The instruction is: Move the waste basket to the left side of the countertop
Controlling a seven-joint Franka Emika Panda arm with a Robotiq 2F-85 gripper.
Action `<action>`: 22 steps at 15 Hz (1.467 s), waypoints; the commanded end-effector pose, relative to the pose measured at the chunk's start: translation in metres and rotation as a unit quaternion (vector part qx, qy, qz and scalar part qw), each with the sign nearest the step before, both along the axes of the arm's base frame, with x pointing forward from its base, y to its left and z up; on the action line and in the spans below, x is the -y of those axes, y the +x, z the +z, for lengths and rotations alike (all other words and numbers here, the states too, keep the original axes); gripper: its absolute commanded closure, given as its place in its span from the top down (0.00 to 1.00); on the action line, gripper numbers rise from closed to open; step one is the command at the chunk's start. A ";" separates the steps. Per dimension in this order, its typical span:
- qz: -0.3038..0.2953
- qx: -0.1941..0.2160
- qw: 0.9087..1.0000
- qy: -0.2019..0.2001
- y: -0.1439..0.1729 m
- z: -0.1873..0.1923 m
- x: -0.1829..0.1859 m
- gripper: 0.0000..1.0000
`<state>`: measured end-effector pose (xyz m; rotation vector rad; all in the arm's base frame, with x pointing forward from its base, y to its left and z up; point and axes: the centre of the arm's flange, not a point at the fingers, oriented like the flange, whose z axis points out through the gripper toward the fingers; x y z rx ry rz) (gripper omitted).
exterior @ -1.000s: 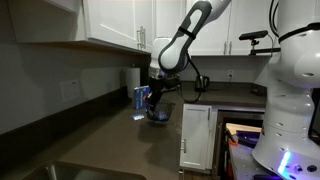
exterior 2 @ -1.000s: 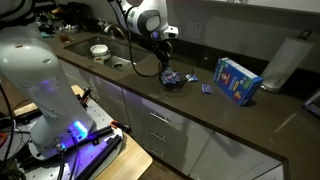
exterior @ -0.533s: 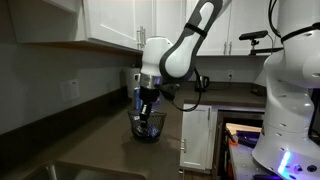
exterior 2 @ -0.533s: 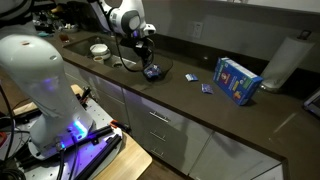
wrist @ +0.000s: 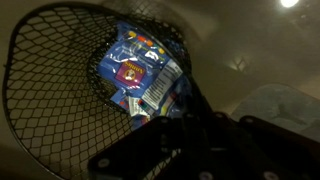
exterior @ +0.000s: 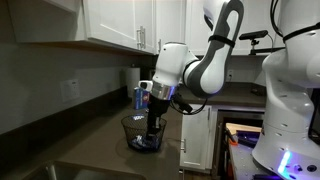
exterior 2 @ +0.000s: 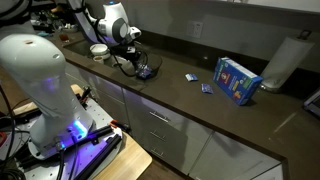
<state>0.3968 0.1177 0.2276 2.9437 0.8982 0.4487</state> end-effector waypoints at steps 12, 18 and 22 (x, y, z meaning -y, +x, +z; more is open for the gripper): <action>-0.056 -0.048 0.993 -0.092 -0.031 0.058 -0.003 1.00; -0.140 -0.065 0.985 -0.075 0.000 0.086 0.023 1.00; -0.216 -0.067 0.972 -0.058 0.045 0.104 0.069 1.00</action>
